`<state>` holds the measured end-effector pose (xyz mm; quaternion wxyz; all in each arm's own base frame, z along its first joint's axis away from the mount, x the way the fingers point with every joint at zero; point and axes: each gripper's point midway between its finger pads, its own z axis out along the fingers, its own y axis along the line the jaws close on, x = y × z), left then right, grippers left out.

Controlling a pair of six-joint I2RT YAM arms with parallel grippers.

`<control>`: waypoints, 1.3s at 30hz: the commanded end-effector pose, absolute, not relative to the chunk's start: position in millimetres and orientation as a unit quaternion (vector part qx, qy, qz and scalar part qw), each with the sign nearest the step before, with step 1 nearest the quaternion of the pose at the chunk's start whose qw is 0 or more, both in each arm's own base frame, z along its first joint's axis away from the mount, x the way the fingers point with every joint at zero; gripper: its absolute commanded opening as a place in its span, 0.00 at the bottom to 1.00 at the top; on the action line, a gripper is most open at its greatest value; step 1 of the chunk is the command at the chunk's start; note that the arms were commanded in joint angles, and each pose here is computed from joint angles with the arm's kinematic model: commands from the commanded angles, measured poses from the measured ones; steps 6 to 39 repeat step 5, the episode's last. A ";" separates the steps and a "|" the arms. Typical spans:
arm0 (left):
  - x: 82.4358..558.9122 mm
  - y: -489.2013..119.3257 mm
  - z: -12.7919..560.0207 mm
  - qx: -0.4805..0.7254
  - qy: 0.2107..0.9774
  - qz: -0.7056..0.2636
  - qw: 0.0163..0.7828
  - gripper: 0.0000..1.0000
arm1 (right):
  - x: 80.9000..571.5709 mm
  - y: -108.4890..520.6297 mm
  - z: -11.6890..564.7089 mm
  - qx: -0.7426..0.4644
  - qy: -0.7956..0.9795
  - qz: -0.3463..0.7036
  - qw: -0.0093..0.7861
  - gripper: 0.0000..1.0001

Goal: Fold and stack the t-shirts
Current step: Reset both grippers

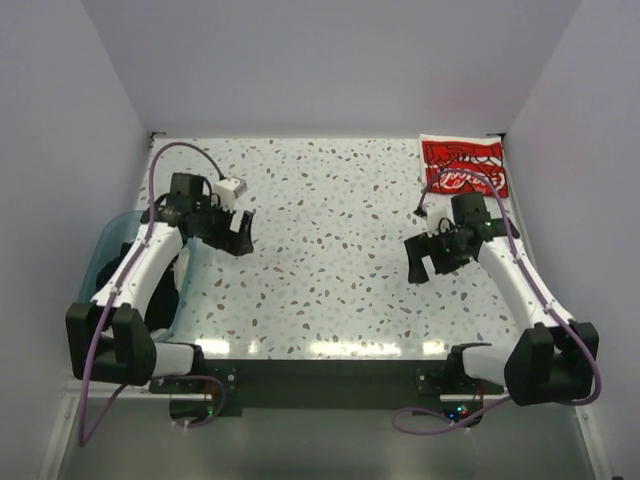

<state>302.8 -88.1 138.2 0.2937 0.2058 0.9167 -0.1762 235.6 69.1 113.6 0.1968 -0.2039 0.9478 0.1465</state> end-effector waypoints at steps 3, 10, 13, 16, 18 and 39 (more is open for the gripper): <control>278.6 -83.5 143.8 0.235 0.903 -0.161 0.321 1.00 | 236.9 68.9 145.2 -0.219 0.932 0.151 0.247 0.99; 275.7 -83.3 146.8 0.238 0.899 -0.159 0.330 1.00 | 236.7 70.0 148.0 -0.223 0.929 0.153 0.253 0.99; 275.7 -83.3 146.8 0.238 0.899 -0.159 0.330 1.00 | 236.7 70.0 148.0 -0.223 0.929 0.153 0.253 0.99; 275.7 -83.3 146.8 0.238 0.899 -0.159 0.330 1.00 | 236.7 70.0 148.0 -0.223 0.929 0.153 0.253 0.99; 275.7 -83.3 146.8 0.238 0.899 -0.159 0.330 1.00 | 236.7 70.0 148.0 -0.223 0.929 0.153 0.253 0.99; 275.7 -83.3 146.8 0.238 0.899 -0.159 0.330 1.00 | 236.7 70.0 148.0 -0.223 0.929 0.153 0.253 0.99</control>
